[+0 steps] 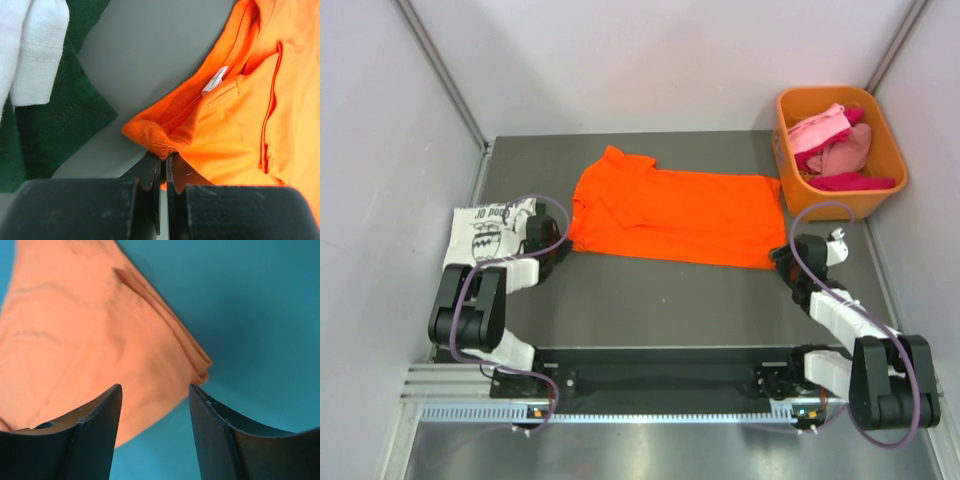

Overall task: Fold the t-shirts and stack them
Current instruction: Fold the tshirt

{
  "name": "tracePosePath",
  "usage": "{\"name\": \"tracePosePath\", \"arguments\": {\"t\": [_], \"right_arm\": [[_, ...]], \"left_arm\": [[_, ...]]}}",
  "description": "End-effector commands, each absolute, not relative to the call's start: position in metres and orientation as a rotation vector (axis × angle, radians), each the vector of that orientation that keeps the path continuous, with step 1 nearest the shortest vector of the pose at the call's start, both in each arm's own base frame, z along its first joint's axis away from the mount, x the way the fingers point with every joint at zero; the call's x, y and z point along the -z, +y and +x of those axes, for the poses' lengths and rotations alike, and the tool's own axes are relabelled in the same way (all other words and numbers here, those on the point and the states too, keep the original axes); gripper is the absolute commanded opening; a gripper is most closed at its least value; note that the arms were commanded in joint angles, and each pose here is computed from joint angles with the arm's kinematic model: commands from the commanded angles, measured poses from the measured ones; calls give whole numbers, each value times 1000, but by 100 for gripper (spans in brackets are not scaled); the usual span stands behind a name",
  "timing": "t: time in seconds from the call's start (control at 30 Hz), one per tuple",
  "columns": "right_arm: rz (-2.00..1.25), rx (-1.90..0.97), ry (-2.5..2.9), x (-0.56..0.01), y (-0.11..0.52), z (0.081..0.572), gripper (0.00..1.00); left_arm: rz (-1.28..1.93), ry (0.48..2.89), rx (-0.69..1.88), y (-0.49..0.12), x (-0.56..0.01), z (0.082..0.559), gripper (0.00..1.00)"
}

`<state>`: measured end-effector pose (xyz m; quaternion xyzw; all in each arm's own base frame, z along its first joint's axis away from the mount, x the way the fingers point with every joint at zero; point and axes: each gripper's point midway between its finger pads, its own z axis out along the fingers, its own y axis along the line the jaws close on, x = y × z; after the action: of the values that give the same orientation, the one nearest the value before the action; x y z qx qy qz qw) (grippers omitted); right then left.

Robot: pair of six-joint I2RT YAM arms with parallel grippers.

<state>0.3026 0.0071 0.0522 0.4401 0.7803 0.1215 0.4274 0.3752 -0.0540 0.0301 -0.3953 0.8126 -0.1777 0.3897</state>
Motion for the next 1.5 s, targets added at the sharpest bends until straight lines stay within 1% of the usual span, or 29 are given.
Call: {"name": "tracePosePath", "arguments": {"t": [0.0,0.13,0.33,0.43,0.53,0.57,0.63,0.67,0.87,0.93,0.97,1.03,1.3,1.37,1.47], "right_arm": [[1155,-290,1968,-38,8,297,55],[1179,-267,1994,-26,8,291,52],[1194,-262,1996,-17,8,297,53],[1201,-249,1996,-13,6,304,49],[1213,-211,1989,-12,1,310,36],[1211,-197,1987,-12,-1,311,23],[1200,-184,1973,-19,-3,317,12],[1196,-157,1984,-18,-6,315,0],[1142,-83,1973,-41,-15,317,0],[1124,-97,1945,-56,-14,325,0],[1126,-75,1972,-54,-15,319,0],[1117,-93,1951,-67,-14,323,0],[1110,-153,1932,-85,-7,323,0],[1103,-168,1940,-88,-4,324,0],[1083,-205,1925,-110,1,336,0]], "left_arm": [[-982,2016,453,-51,-48,379,0],[-983,2013,444,-49,-50,378,0],[-984,2009,445,-49,-51,378,0],[-988,2006,441,-48,-52,378,0],[-991,2007,433,-47,-51,377,0],[-991,2008,430,-47,-51,377,0],[-994,2009,426,-46,-51,376,0],[-994,2011,422,-45,-50,376,0],[-998,2010,395,-42,-57,376,0],[-1003,2011,383,-41,-63,376,0],[-1004,2011,379,-40,-65,375,0],[-1004,2005,375,-39,-72,374,0],[-984,1986,374,-37,-95,372,0],[-979,1988,377,-38,-101,374,0],[-968,1964,377,-37,-122,387,0]]}}
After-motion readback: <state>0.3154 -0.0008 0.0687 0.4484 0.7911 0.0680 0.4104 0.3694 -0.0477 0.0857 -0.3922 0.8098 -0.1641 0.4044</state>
